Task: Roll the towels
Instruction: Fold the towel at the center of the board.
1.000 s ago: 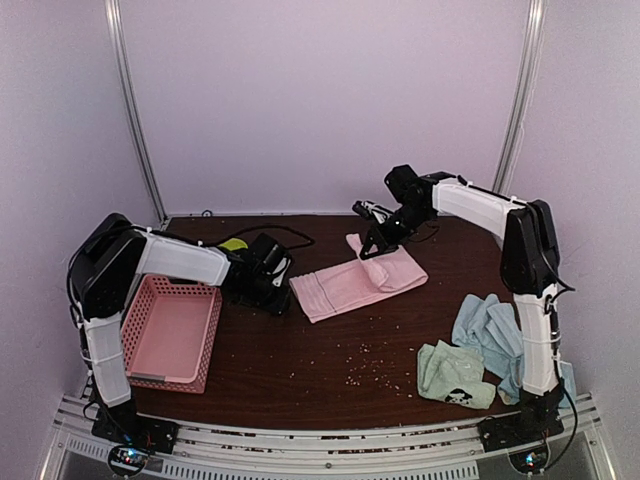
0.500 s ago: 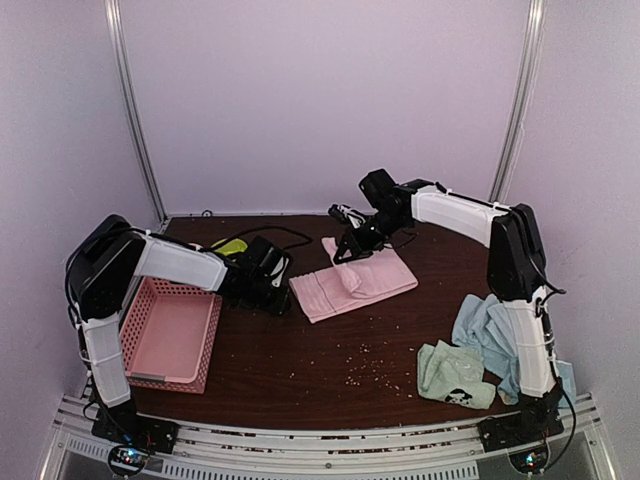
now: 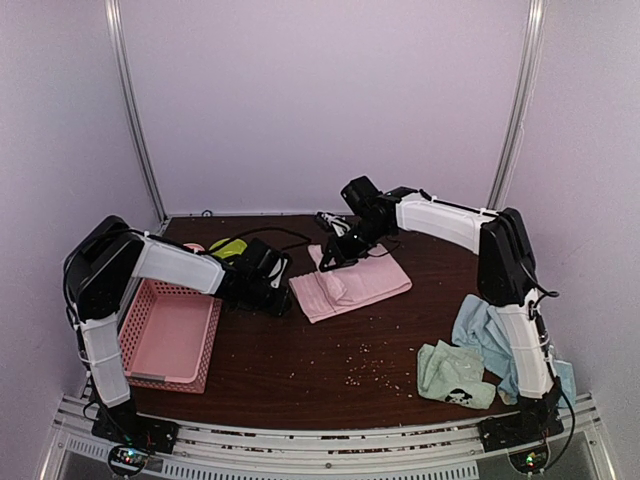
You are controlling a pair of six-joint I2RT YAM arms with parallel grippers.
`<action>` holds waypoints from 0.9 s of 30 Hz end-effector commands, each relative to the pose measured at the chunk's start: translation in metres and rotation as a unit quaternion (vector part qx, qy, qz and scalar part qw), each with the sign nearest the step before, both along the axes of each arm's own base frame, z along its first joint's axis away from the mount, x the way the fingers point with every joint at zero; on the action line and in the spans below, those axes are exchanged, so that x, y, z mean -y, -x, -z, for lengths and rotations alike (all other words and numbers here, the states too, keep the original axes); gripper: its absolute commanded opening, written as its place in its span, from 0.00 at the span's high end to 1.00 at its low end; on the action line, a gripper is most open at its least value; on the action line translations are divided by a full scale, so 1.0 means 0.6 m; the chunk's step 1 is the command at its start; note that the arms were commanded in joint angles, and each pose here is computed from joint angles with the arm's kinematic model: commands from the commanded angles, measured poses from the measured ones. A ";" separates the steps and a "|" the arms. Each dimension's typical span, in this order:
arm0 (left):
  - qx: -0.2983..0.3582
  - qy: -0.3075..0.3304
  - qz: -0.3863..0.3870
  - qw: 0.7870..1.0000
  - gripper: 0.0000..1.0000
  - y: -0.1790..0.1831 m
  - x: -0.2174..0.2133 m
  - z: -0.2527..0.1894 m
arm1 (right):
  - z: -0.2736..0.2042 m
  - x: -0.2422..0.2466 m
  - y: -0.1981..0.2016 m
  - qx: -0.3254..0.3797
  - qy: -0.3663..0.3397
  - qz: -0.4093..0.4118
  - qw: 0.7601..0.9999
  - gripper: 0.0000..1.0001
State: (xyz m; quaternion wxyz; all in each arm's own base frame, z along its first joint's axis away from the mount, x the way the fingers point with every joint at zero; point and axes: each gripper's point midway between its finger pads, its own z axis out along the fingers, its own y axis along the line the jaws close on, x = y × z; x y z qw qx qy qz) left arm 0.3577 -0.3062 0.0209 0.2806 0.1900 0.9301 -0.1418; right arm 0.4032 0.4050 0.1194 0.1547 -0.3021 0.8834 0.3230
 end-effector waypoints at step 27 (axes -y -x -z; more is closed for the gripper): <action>-0.035 -0.002 -0.005 0.999 0.68 0.028 -0.018 0.028 | 0.095 -0.090 0.024 -0.084 -0.051 -0.014 0.995 1.00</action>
